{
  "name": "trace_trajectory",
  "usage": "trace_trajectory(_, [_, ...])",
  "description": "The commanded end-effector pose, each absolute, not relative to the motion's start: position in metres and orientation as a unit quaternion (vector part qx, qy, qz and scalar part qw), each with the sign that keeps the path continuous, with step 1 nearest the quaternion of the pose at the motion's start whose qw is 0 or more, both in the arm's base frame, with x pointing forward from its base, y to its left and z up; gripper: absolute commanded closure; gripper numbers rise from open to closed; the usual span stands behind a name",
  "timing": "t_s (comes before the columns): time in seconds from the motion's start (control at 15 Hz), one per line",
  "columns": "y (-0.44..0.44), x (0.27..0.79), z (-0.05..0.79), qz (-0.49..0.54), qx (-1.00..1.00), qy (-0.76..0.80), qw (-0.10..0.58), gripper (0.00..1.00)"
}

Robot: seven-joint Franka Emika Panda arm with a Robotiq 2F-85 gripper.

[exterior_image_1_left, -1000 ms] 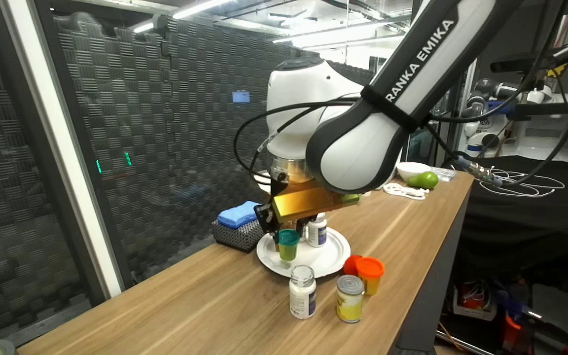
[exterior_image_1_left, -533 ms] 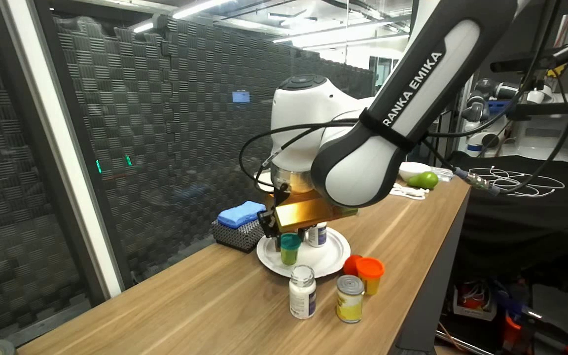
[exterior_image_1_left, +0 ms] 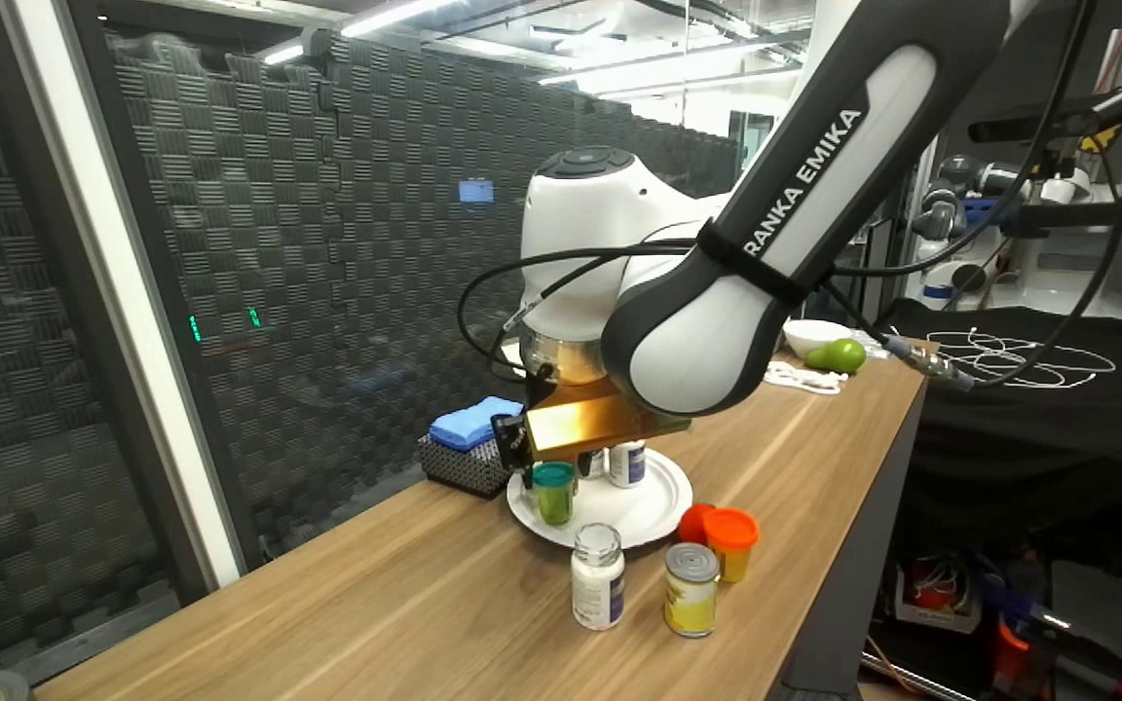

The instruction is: Put the bottles on the tray

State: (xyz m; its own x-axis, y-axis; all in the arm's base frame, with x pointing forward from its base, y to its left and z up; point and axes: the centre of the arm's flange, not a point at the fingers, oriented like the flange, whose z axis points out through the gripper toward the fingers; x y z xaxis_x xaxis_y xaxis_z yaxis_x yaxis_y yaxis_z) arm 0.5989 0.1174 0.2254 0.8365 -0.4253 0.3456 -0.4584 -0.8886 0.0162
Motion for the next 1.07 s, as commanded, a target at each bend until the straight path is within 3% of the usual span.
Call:
trace_trajectory(0.0, [0.119,0.595,0.231,0.179,0.956,-0.223,0.058,0.01])
trace_trajectory(0.6, [0.124,0.558,0.314,0.129,0.966,-0.207,0.088,0.00])
trace_trajectory(0.93, [0.147,0.512,0.364,0.007,0.986,-0.160,0.050,0.00])
trace_trajectory(1.0, [0.150,0.530,0.337,0.042,0.981,-0.175,0.068,0.00])
